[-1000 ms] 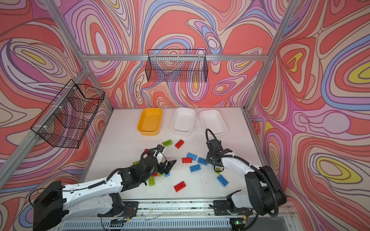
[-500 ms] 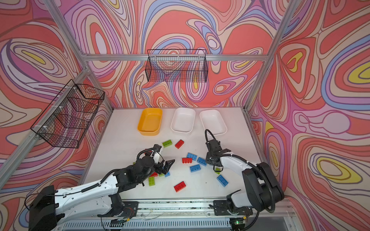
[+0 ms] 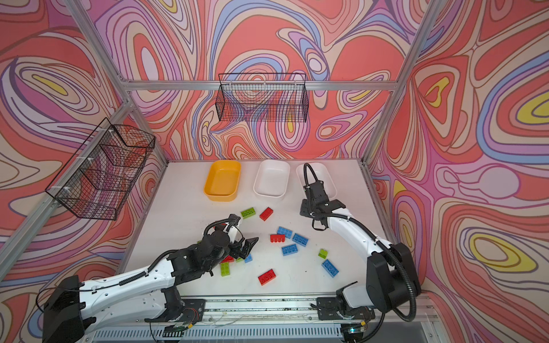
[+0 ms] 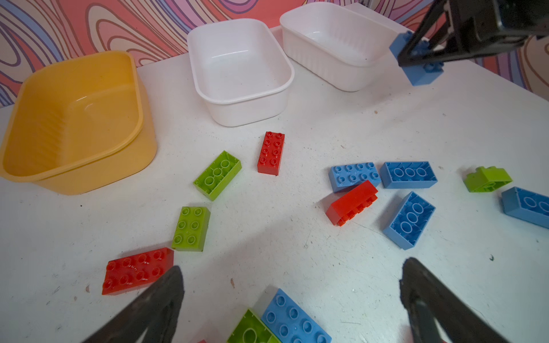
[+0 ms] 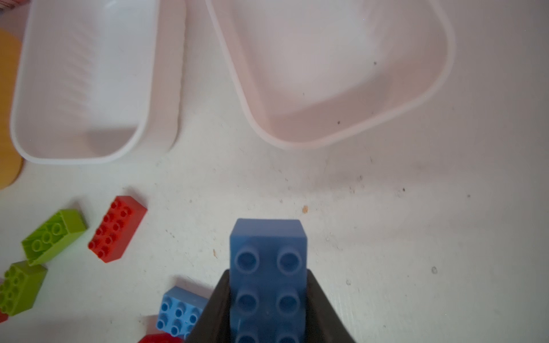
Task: Sort the legos into containers by color
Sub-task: 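Carry the light-blue brick into the farther white tub and release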
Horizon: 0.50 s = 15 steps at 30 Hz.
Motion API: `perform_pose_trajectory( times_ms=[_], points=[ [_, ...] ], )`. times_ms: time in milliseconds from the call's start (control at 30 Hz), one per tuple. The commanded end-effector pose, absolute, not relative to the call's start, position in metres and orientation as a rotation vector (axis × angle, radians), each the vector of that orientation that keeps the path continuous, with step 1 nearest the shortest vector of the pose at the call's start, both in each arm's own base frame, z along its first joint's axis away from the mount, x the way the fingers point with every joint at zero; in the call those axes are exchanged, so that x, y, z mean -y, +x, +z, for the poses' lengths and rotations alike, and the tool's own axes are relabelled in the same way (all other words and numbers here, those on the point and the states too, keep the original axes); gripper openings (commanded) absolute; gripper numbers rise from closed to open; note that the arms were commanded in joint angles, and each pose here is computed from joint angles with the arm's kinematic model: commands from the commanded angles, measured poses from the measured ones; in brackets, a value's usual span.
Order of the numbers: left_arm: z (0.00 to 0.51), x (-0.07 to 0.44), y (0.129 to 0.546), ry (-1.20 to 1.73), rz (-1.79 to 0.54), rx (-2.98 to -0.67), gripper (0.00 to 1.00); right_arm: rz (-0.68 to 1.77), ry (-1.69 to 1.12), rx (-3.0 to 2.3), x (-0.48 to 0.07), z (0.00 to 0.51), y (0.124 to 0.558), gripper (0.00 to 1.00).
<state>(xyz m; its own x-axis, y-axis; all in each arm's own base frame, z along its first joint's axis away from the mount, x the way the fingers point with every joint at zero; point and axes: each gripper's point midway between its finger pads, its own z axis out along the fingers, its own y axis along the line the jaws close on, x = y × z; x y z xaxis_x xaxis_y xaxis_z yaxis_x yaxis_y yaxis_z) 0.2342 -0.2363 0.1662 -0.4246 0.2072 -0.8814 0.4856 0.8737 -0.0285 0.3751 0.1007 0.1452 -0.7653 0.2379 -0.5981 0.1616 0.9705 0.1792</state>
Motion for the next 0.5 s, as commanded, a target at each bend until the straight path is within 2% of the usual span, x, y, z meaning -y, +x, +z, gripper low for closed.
perform_pose_trajectory(
  times_ms=[0, 133, 233, 467],
  points=[
    [0.184, 0.241, 0.239, 0.522, -0.321, -1.98, 1.0, 0.114, 0.243, -2.431, -0.095, 0.151, 0.417, 0.27],
    [0.188, 0.245, 0.244, 0.535, -0.289, -1.975, 1.0, 0.141, 0.263, -2.41, -0.086, 0.148, 0.47, 0.26],
    [0.189, 0.248, 0.25, 0.53, -0.262, -1.971, 1.0, 0.119, 0.276, -2.425, -0.078, 0.127, 0.507, 0.26],
    [0.196, 0.248, 0.269, 0.422, -0.195, -1.944, 1.0, 0.105, 0.312, -2.439, -0.064, 0.087, 0.565, 0.26]
  ],
)
